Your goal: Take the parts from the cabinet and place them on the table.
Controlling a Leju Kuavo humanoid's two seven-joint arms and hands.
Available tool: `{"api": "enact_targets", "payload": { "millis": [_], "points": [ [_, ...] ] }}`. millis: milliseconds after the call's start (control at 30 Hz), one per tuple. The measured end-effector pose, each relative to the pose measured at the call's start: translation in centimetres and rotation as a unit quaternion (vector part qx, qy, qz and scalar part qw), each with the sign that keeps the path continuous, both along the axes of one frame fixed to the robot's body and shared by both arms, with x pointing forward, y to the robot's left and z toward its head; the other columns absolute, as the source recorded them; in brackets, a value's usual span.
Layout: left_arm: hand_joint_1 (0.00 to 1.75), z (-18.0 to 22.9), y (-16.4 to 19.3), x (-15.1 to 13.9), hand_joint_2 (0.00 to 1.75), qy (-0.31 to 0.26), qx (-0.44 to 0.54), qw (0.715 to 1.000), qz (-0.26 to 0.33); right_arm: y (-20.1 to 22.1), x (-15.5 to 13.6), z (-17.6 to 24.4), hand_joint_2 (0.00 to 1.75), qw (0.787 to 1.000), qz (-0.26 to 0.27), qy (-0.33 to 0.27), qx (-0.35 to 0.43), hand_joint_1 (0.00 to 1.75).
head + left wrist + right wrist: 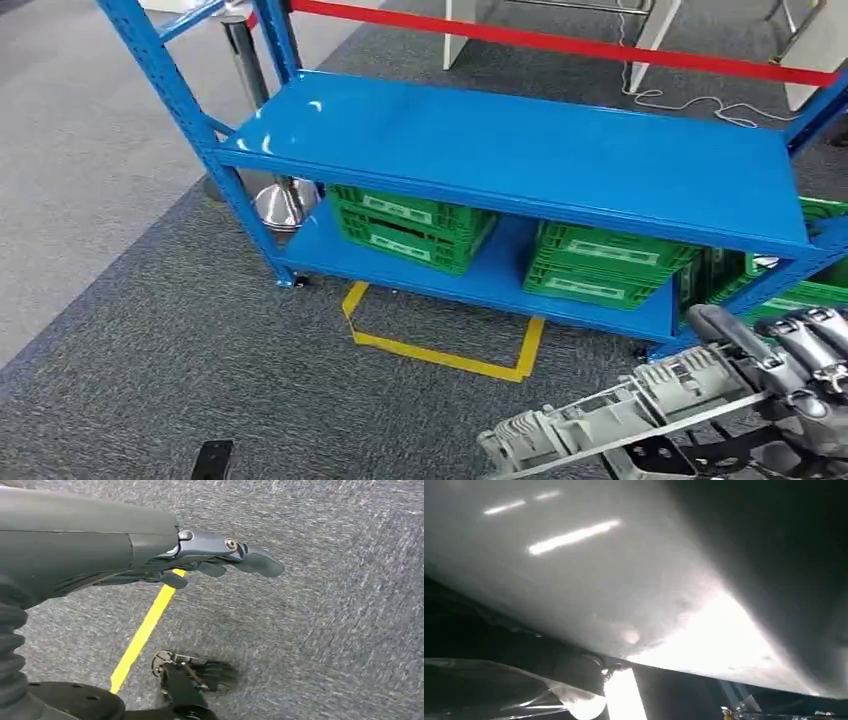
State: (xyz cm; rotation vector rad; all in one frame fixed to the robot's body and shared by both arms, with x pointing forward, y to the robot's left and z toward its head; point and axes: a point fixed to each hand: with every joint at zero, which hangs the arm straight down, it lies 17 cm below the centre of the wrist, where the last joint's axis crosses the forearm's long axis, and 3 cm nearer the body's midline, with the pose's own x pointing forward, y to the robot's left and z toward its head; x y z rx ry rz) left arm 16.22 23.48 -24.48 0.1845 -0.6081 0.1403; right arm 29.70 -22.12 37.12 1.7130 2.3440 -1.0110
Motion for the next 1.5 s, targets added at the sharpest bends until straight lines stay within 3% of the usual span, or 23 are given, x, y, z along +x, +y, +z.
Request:
{"api": "enact_targets", "payload": {
  "millis": [200, 433, 967, 1500],
  "points": [
    [0.0, -0.1, 0.0, 0.0, 1.75, 0.004, -0.007, 1.0, 0.02, -1.9, -0.6, -1.1, 1.75, 1.0, 0.008, 0.023, 0.012, 1.75],
    [0.0, -0.1, 0.0, -0.2, 1.75, 0.006, -0.01, 0.999, 0.031, -4.0, -0.7, -1.3, 1.75, 0.999, -0.018, 0.025, 0.02, 1.75],
    [0.0, 0.0, 0.9, -0.4, 1.75, 0.0, 0.01, 0.999, 0.036, -5.2, -1.1, -1.8, 1.75, 0.998, -0.038, 0.026, 0.03, 1.75],
    [0.0, 0.3, 0.6, 0.6, 1.75, -0.01, 0.02, 1.0, -0.012, -5.6, -5.3, -2.6, 1.75, 0.995, -0.05, 0.041, 0.075, 1.75]
  ]
}}
